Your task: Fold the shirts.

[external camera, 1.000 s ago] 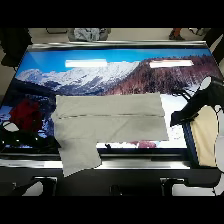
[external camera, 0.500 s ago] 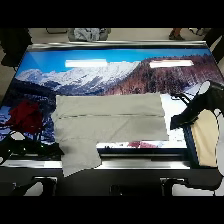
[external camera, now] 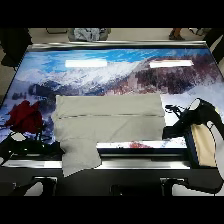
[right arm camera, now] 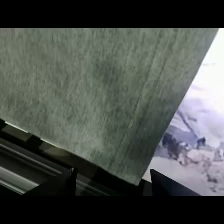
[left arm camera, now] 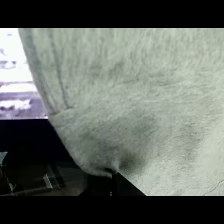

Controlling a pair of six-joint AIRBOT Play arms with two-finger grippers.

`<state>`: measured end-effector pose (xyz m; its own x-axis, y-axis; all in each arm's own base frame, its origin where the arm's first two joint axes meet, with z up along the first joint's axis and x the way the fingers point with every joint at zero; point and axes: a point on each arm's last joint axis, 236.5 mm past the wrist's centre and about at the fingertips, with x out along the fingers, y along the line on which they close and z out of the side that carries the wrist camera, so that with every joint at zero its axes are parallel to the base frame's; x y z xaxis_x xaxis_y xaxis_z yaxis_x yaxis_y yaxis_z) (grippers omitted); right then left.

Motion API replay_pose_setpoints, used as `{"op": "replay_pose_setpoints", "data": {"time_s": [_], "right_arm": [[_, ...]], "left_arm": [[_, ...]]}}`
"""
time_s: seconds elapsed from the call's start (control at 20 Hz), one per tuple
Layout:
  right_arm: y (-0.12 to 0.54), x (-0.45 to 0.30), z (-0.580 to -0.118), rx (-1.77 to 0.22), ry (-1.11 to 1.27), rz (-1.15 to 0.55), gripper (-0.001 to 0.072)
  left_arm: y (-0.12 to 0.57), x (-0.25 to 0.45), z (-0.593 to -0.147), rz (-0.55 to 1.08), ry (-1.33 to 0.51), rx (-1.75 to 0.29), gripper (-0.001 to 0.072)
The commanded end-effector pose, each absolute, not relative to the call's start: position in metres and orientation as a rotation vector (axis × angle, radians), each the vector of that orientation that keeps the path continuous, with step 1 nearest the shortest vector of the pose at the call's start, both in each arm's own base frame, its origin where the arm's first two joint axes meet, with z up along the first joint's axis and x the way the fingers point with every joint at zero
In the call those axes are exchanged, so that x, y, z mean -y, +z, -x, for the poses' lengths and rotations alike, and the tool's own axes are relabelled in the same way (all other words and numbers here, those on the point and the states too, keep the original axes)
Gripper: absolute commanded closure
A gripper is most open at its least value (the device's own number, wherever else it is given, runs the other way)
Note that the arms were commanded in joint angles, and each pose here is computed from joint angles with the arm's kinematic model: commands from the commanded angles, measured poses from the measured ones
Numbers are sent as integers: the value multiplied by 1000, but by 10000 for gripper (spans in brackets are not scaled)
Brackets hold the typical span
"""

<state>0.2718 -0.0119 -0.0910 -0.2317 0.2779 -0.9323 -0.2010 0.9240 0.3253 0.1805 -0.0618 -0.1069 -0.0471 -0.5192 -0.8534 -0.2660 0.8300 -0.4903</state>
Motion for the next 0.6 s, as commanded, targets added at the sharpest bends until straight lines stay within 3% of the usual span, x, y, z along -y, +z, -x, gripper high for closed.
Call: {"op": "replay_pose_setpoints", "data": {"time_s": [0.0,0.1,0.15,0.25,0.55], "right_arm": [[-103,9,-286,-1687,369,-117,160],[-107,5,-280,-1723,372,-147,180],[-110,5,-277,-1743,379,-154,300],[-111,4,-273,-1761,385,-155,669],[-58,14,-319,-1555,415,-20,671]], "left_arm": [[-107,61,-181,625,-225,-1636,676],[-107,61,-181,624,-224,-1635,676],[-107,61,-181,624,-224,-1635,676],[-107,61,-181,622,-225,-1634,676],[-39,53,-240,527,-286,-1386,681]]}}
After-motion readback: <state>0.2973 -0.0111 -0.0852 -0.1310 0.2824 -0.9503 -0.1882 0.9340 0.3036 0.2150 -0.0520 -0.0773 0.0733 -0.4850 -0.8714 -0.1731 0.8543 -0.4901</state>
